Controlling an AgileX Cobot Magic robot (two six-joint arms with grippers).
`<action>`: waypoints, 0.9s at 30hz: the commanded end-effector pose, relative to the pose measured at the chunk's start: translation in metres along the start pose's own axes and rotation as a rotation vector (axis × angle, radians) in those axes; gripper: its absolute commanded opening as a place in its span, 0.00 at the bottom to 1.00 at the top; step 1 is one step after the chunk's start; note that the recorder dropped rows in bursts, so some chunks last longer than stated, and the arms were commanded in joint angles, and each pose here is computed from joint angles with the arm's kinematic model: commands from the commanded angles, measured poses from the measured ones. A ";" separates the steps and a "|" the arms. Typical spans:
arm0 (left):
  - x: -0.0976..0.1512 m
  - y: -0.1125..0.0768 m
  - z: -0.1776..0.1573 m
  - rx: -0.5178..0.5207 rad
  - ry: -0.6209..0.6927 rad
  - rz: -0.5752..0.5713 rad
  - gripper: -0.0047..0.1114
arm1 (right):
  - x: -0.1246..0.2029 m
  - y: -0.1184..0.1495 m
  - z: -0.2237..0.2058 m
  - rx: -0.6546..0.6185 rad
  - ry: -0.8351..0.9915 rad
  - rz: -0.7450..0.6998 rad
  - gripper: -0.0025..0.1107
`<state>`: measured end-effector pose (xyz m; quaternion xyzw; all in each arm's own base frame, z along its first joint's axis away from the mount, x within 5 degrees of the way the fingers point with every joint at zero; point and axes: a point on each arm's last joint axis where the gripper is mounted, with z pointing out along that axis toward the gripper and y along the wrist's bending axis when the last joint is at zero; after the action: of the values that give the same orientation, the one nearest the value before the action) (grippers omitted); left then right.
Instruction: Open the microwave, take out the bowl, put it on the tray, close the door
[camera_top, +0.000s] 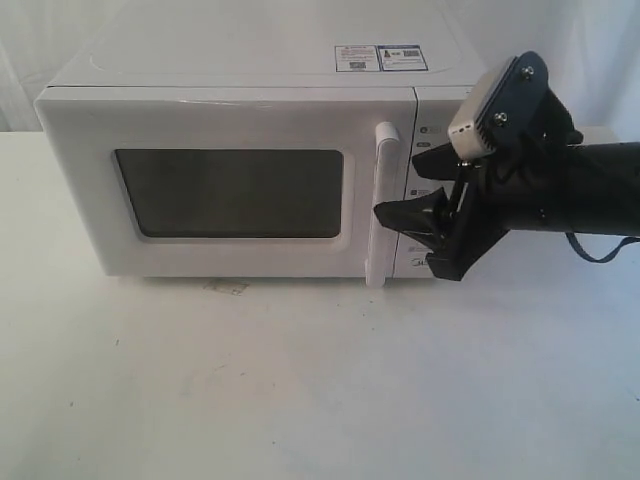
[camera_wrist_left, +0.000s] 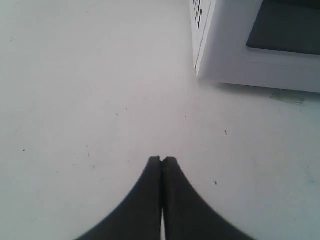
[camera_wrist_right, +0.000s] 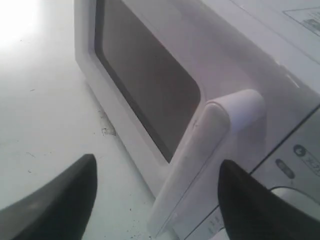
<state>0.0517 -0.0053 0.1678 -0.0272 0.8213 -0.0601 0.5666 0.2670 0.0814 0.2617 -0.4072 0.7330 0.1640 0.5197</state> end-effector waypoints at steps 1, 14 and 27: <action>0.001 0.000 0.000 -0.001 0.000 -0.005 0.04 | -0.003 -0.008 0.002 0.041 -0.014 0.016 0.58; 0.001 0.000 0.000 -0.001 0.000 -0.005 0.04 | 0.001 -0.019 0.020 0.014 -0.024 0.075 0.58; 0.001 0.000 0.000 -0.001 0.000 -0.005 0.04 | 0.000 -0.026 0.034 -0.029 -0.067 0.124 0.58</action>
<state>0.0517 -0.0053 0.1678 -0.0272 0.8213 -0.0601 0.5666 0.3043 0.0875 0.2523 -0.3642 0.7437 0.2087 0.5202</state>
